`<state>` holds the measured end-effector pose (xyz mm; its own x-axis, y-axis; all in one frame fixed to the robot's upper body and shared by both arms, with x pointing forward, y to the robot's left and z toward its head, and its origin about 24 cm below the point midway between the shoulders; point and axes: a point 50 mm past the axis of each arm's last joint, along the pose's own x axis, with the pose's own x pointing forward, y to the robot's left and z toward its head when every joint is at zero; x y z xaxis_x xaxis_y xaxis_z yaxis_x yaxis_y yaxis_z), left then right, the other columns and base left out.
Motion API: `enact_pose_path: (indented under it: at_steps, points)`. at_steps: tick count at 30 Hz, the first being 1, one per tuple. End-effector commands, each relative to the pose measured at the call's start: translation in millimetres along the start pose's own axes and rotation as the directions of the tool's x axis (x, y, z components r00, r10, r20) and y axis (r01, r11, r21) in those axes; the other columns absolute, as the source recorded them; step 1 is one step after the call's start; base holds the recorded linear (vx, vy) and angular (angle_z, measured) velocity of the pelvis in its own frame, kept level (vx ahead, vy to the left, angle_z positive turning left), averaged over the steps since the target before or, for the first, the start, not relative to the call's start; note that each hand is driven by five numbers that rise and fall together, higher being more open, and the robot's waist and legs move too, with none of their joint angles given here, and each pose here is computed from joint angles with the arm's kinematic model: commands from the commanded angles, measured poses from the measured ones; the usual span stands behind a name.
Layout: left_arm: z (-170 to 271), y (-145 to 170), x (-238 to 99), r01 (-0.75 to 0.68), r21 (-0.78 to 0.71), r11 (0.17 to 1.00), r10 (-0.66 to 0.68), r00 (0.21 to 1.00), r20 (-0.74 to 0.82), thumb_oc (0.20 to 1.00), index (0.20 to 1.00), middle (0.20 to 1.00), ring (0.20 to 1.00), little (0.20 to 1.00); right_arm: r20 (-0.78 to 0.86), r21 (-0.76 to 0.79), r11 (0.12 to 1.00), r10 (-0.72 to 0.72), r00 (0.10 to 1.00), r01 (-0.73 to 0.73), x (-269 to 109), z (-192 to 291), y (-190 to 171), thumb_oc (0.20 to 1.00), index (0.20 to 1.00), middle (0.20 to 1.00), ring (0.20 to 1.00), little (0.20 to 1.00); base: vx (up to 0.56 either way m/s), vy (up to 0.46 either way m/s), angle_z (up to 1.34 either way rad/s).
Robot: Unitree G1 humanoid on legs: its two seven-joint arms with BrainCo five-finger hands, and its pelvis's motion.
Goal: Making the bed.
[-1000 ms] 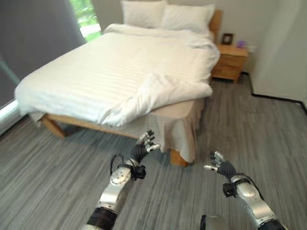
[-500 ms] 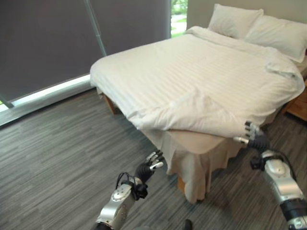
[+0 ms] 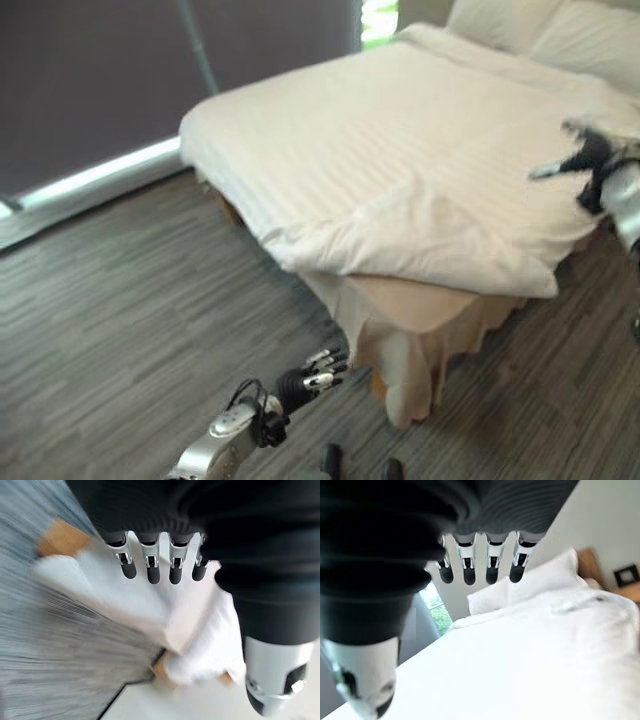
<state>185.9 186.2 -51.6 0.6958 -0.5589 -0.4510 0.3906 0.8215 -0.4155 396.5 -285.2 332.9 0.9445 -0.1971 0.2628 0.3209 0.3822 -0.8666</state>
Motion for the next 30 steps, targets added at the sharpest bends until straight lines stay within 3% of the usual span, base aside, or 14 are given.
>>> enact_pose_path:
  at_steps: [1,5,10,16,21,25,26,27,28,30]
  points:
    - [28,-2,-1,0.045,0.097,0.994,-0.051,0.996,0.067,1.000,1.000,1.000,1.000,1.000,0.024,-0.087,0.986,-0.141,0.990,0.143,-1,10,-42,1.000,1.000,1.000,1.000,1.000,-0.10,0.043,0.36]
    - [28,-3,5,0.020,0.100,0.995,-0.028,0.996,0.081,1.000,1.000,1.000,1.000,1.000,0.063,-0.108,0.966,-0.227,0.972,0.233,-2,29,-70,1.000,1.000,1.000,1.000,1.000,-0.03,0.043,0.21]
    - [36,-7,11,0.002,0.119,0.993,-0.017,0.992,0.124,1.000,1.000,1.000,1.000,1.000,0.035,-0.271,0.914,-0.303,0.952,0.301,-7,34,-99,1.000,1.000,1.000,1.000,1.000,-0.02,0.022,0.13]
    - [64,-17,14,0.018,0.152,0.988,-0.054,0.972,0.231,1.000,1.000,1.000,1.000,1.000,-0.011,-0.257,0.882,-0.411,0.912,0.394,-20,24,-137,1.000,1.000,1.000,1.000,1.000,-0.05,-0.023,0.00]
    - [70,-27,22,0.041,0.140,0.989,-0.078,0.958,0.274,1.000,1.000,1.000,1.000,1.000,-0.096,-0.240,0.900,-0.396,0.913,0.364,-20,-1,-127,1.000,1.000,1.000,1.000,1.000,0.01,-0.006,-0.03]
    - [70,-34,30,0.043,0.124,0.991,-0.078,0.951,0.298,1.000,1.000,1.000,1.000,1.000,-0.205,-0.335,0.912,-0.314,0.927,0.235,-22,-47,-97,1.000,1.000,1.000,1.000,1.000,0.02,0.028,-0.01]
    - [70,-35,32,0.043,0.126,0.991,-0.080,0.950,0.302,1.000,1.000,1.000,1.000,1.000,-0.222,-0.348,0.917,-0.283,0.933,0.196,-22,-56,-84,0.934,0.934,0.934,0.934,0.934,0.02,0.048,0.04]
    - [70,-35,32,0.043,0.127,0.991,-0.079,0.950,0.301,1.000,1.000,1.000,1.000,1.000,-0.222,-0.347,0.917,-0.283,0.933,0.196,-22,-56,-84,0.247,0.247,0.247,0.247,0.247,0.01,0.017,0.05]
    - [70,-35,32,0.043,0.127,0.991,-0.079,0.950,0.301,1.000,1.000,1.000,1.000,1.000,-0.222,-0.347,0.917,-0.283,0.933,0.196,-22,-56,-84,0.247,0.247,0.247,0.247,0.247,0.01,0.037,0.03]
    - [71,-37,37,0.042,0.119,0.992,-0.077,0.947,0.311,1.000,1.000,1.000,1.000,1.000,-0.268,-0.330,0.939,-0.189,0.945,0.095,-26,-84,-49,0.200,0.200,0.200,0.200,0.200,0.02,0.065,-0.06]
